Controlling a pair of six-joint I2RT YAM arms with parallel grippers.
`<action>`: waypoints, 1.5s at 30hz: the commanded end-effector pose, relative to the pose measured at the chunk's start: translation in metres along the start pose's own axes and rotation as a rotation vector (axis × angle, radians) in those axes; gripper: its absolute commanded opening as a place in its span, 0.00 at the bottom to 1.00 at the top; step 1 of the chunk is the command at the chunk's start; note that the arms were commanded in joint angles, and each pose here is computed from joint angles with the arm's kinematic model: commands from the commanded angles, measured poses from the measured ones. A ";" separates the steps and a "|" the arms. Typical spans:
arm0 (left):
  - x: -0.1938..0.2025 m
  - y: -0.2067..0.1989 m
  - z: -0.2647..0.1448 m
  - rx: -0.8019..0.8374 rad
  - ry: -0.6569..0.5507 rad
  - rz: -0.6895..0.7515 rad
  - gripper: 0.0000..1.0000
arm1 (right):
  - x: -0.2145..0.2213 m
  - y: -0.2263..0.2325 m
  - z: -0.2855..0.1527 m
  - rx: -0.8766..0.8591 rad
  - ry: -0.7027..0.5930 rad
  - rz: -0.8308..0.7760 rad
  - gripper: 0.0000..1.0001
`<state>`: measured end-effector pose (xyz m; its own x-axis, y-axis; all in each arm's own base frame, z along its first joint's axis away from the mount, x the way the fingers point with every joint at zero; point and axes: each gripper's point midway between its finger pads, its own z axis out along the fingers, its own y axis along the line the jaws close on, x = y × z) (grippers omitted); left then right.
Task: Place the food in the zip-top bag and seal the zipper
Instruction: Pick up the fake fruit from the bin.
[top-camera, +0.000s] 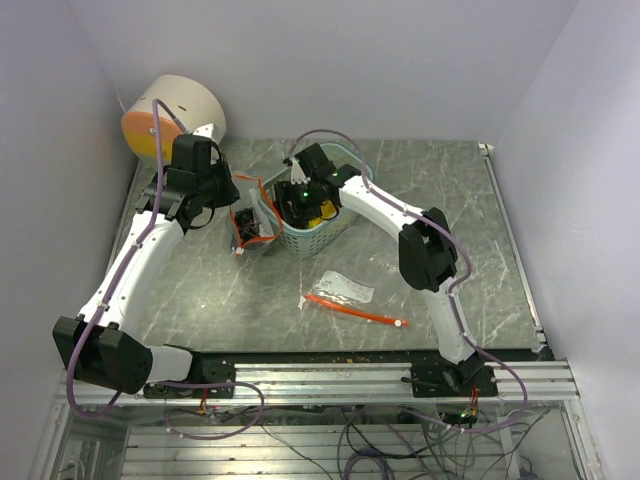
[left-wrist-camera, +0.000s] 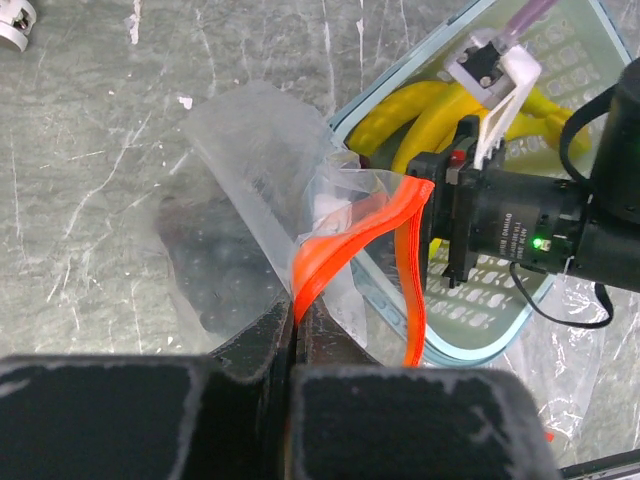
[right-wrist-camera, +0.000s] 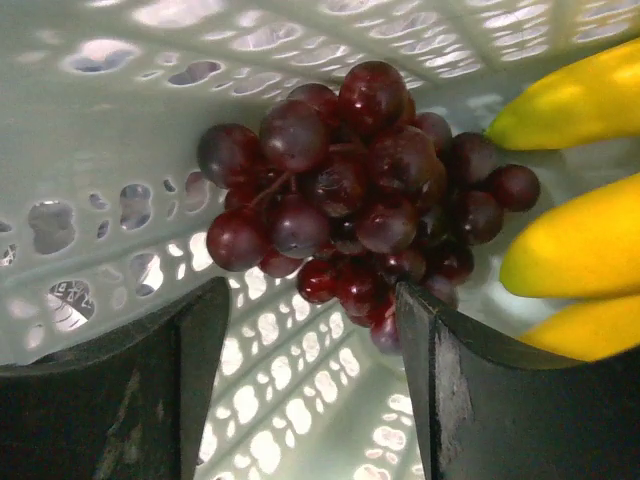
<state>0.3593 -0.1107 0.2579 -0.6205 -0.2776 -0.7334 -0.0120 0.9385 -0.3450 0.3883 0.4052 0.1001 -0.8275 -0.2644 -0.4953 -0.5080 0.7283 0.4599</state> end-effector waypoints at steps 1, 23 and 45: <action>-0.022 -0.007 -0.014 0.028 -0.057 0.011 0.07 | 0.028 -0.007 0.020 0.040 0.073 -0.009 0.67; -0.020 -0.006 -0.013 0.030 -0.053 0.009 0.07 | -0.060 -0.011 -0.079 -0.094 -0.214 0.101 0.00; -0.012 -0.004 -0.004 0.025 -0.032 0.006 0.07 | -0.129 0.074 -0.200 -0.347 -0.453 -0.022 0.00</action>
<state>0.3577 -0.1080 0.2595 -0.6245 -0.2700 -0.7329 -0.0129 0.9418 -0.3360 0.4191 0.3630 0.2498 -0.7846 -0.0034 -0.6200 -0.5064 0.5805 0.6376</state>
